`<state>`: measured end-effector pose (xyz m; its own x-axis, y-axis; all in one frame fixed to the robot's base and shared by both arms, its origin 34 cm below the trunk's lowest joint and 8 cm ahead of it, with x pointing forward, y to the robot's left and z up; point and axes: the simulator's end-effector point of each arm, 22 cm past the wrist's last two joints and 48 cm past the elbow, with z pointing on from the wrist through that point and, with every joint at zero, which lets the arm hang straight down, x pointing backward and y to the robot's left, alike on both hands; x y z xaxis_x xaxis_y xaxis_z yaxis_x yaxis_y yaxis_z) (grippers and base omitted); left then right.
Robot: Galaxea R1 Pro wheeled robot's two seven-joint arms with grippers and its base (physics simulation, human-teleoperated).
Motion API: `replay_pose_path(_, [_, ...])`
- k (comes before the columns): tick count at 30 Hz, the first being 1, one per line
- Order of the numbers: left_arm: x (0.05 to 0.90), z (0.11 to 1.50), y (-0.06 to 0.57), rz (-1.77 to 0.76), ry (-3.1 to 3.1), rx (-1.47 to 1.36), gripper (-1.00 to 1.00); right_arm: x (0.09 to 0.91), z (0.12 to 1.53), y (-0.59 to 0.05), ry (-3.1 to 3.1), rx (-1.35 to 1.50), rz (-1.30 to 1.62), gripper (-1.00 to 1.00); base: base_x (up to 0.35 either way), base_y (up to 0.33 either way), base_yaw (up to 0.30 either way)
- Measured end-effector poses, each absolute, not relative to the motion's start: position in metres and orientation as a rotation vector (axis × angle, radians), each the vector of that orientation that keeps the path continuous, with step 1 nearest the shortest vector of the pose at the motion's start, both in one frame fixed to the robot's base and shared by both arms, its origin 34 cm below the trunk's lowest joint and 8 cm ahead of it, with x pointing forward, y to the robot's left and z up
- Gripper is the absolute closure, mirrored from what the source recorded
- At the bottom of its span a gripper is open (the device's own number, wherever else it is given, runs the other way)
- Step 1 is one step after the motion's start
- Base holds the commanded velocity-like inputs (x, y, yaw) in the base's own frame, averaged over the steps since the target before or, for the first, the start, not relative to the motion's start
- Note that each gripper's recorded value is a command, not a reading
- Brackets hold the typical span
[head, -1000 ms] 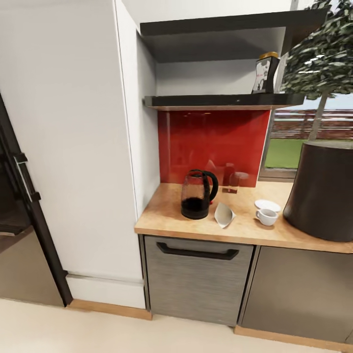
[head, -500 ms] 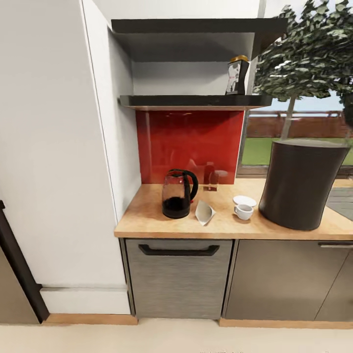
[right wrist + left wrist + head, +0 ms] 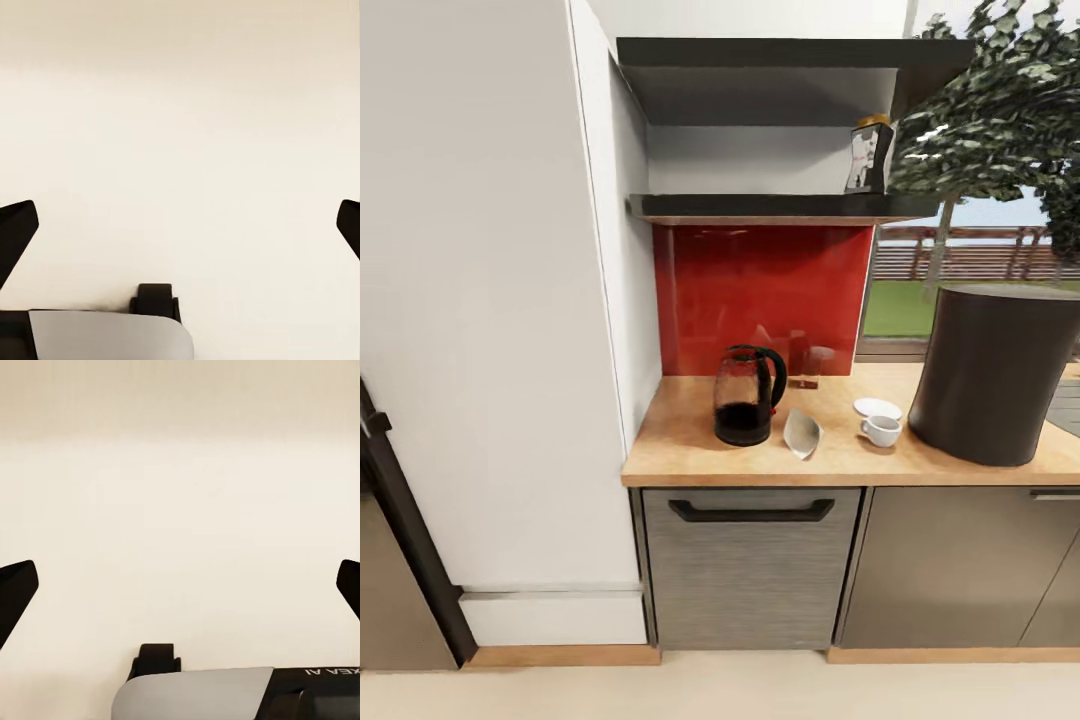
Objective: Set up a coffee station on the kitchen countertop: keep the coffee maker on the countertop, move the bottle of coffee from the kitchen shelf to the counter next to the coffee maker, place a paper coffee filter on top of the coffee maker, put the saucer next to the coffee maker with the coffee cup on the saucer, and place the electric kettle next to the coffee maker.
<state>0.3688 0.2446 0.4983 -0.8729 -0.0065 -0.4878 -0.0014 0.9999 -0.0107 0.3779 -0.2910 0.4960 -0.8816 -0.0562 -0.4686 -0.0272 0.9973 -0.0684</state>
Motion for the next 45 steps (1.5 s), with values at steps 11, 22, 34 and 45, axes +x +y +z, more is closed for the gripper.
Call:
replay_pose_path(11, [0.369, 0.498, 0.245, -0.013, 2.632, -0.006, -1.0, 0.378, 0.496, -0.291, 2.65, -0.059, -0.082, -1.0, 0.0, 0.274, -0.088])
replay_pose_path(22, [0.369, 0.498, 0.245, -0.013, 2.631, -0.006, -1.0, 0.378, 0.496, -0.292, 2.65, -0.059, -0.083, -1.0, 0.0, 0.017, -0.249])
replay_pose_path(34, [0.369, 0.498, 0.245, -0.013, 2.631, -0.006, -1.0, 0.378, 0.496, -0.292, 2.65, -0.059, -0.083, -1.0, 0.0, 0.0, -0.219])
replay_pose_path(45, [0.4, 0.518, 0.242, -0.02, 2.555, -0.006, -1.0, 0.379, 0.497, -0.293, 2.643, -0.05, -0.084, -1.0, 0.0, 0.0, -0.014])
